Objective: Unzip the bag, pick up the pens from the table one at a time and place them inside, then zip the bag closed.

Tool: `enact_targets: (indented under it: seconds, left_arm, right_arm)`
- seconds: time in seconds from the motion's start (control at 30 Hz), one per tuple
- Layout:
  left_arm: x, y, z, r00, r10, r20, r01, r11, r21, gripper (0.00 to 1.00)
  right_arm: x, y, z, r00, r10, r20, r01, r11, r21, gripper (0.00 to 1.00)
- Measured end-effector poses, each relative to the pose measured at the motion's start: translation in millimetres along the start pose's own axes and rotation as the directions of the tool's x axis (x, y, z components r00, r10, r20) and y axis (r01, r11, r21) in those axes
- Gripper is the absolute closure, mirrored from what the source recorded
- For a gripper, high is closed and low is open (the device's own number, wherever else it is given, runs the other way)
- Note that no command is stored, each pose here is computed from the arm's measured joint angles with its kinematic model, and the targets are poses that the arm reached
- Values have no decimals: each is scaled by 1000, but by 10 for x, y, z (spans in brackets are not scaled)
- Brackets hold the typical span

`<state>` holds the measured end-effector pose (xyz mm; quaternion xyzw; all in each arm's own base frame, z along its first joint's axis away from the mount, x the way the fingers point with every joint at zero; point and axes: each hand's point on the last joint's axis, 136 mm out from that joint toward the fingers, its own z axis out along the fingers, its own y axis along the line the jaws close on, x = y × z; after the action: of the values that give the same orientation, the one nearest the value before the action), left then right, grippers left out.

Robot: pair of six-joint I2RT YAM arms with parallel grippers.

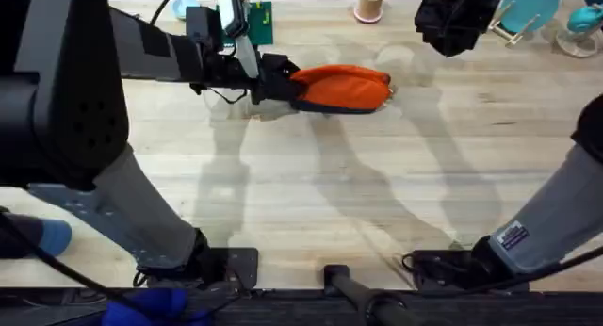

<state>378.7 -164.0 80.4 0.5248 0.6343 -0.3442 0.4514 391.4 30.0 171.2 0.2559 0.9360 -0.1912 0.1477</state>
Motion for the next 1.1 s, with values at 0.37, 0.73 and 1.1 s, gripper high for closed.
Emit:
enact_targets:
  seconds: [0.37, 0.73, 1.1]
  left_arm:
    - [0, 0, 0, 1000, 0, 0, 0, 1000, 0, 959]
    - [0, 0, 0, 1000, 0, 0, 0, 1000, 0, 959]
    - [-5, 6, 0, 1000, 4, 2, -4, 1000, -1, 12]
  right_arm:
    - [13, 14, -1, 1000, -15, -6, 15, 1000, -7, 396]
    - [22, 6, -1, 1000, -24, -10, 24, 1000, -4, 6]
    - [24, 4, -1, 1000, -24, -11, 24, 1000, -3, 6]
